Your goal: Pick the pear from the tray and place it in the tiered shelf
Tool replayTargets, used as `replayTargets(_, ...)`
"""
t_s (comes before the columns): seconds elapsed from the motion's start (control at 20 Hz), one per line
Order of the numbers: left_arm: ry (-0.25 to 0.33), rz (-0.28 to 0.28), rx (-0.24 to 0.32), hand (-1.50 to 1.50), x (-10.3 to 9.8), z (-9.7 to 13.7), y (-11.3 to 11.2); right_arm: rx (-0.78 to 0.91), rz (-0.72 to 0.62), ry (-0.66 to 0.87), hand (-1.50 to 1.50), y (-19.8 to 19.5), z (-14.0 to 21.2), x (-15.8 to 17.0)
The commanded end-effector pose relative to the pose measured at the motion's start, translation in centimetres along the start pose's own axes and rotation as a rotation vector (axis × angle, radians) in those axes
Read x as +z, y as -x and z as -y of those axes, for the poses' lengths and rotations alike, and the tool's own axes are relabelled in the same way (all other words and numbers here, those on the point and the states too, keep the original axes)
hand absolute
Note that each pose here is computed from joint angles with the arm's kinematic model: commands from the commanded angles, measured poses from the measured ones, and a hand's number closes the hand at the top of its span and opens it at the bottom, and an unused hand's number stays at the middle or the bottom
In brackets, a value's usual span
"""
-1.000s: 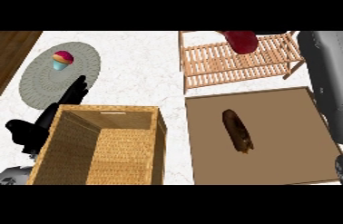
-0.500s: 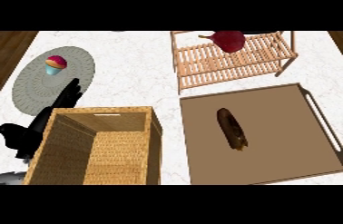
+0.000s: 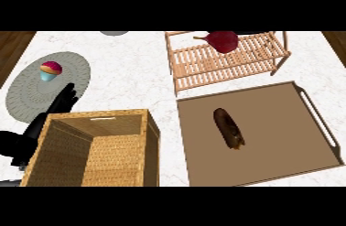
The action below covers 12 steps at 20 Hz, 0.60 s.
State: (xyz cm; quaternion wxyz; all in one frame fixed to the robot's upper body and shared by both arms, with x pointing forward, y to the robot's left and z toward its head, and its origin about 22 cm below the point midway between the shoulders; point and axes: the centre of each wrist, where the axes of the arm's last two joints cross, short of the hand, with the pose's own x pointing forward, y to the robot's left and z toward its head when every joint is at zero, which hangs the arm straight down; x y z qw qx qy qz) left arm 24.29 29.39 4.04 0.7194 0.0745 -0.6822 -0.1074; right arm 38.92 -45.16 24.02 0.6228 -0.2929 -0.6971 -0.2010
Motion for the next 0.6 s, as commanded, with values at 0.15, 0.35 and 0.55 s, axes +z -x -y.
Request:
replayTargets(0.15,0.061,-0.186,0.008,0.00,1.4,2.7,4.2,0.042,0.052,-0.063,-1.50,1.7,8.7,-0.2)
replayTargets(0.35,0.070,-0.170,0.018,0.00,1.2,2.8,4.9,0.064,0.074,-0.106,-1.50,2.1,10.6,-0.1)
replayTargets(0.55,0.093,-0.157,-0.003,0.00,1.5,3.4,4.8,0.107,0.047,-0.091,-1.50,2.3,11.9,-0.1)
